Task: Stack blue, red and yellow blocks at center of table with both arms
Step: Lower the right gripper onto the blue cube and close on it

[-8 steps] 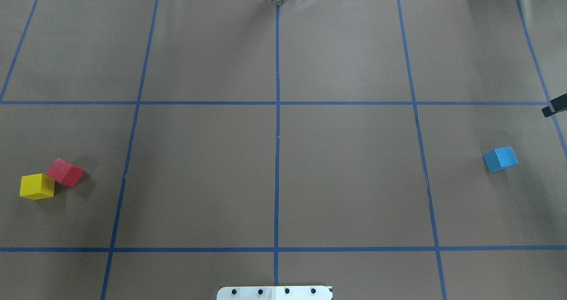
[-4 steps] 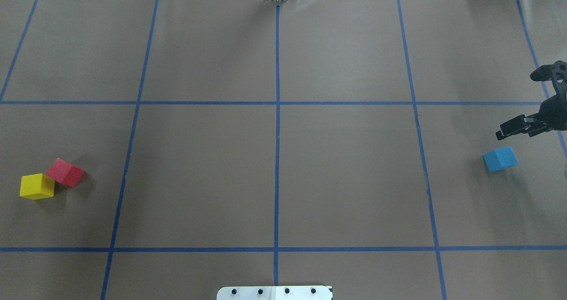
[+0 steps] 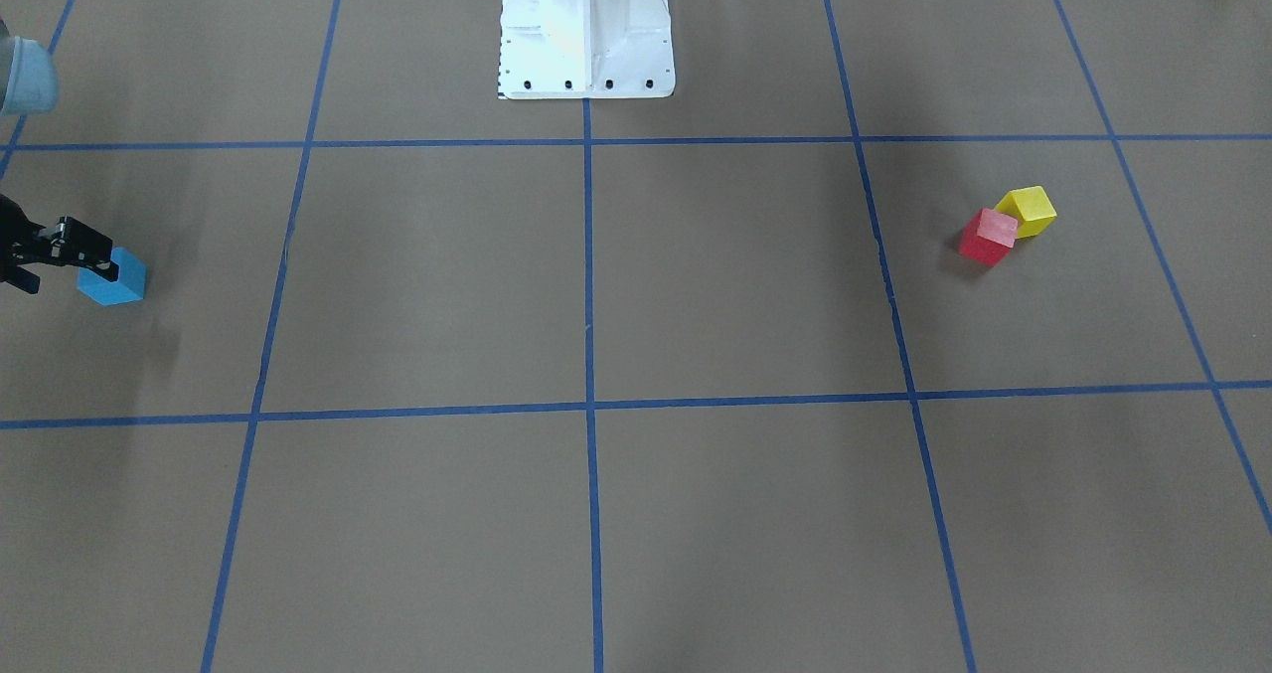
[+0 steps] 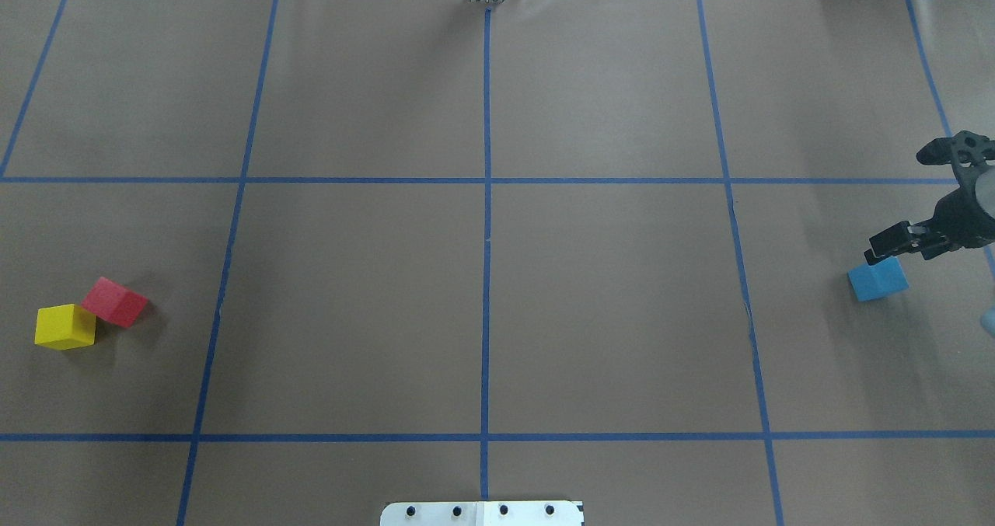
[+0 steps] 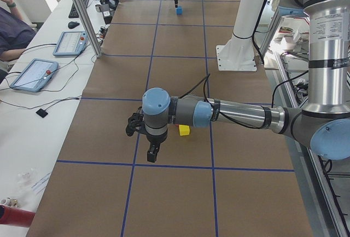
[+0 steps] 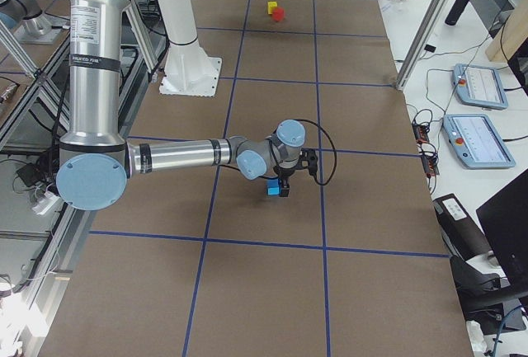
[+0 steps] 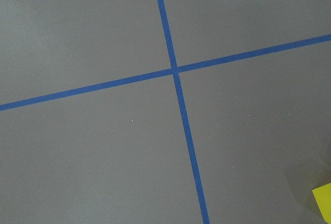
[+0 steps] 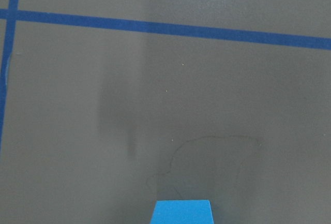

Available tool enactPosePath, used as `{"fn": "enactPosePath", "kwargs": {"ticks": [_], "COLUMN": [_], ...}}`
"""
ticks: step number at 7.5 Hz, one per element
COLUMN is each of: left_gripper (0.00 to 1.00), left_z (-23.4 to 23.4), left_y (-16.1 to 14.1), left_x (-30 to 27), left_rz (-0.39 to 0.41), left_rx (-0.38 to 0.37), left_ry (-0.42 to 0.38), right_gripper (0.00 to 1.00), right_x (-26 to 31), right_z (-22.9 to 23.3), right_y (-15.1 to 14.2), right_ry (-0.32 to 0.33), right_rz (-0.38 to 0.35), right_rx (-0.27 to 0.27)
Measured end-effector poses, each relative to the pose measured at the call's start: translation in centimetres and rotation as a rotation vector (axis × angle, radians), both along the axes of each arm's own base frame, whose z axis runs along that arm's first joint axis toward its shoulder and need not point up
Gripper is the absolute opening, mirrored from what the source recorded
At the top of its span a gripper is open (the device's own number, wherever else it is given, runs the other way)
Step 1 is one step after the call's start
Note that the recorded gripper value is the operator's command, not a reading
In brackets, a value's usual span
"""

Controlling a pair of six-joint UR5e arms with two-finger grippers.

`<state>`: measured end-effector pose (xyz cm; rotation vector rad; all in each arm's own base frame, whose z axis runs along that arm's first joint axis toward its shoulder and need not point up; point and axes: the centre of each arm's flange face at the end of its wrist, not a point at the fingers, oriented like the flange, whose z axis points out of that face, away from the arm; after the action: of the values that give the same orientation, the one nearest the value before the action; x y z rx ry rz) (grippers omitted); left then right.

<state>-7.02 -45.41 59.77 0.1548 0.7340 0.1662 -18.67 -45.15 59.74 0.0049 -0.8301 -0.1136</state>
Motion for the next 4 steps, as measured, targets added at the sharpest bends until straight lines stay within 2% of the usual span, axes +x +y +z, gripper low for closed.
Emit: {"fn": "enactPosePath", "kwargs": {"ticks": [4], "left_gripper": [1.0], "left_z": [0.0], "left_y": [-0.1], "left_x": [0.0], "left_rz": [-0.001], "left_rx": [0.003], "left_ry": [0.0], "right_gripper": [0.99], "right_x": [-1.9], "right_z": [0.5], "right_y": [0.7], "right_ry": [0.024], "right_rz": [-0.032], "right_rx": [0.004]}}
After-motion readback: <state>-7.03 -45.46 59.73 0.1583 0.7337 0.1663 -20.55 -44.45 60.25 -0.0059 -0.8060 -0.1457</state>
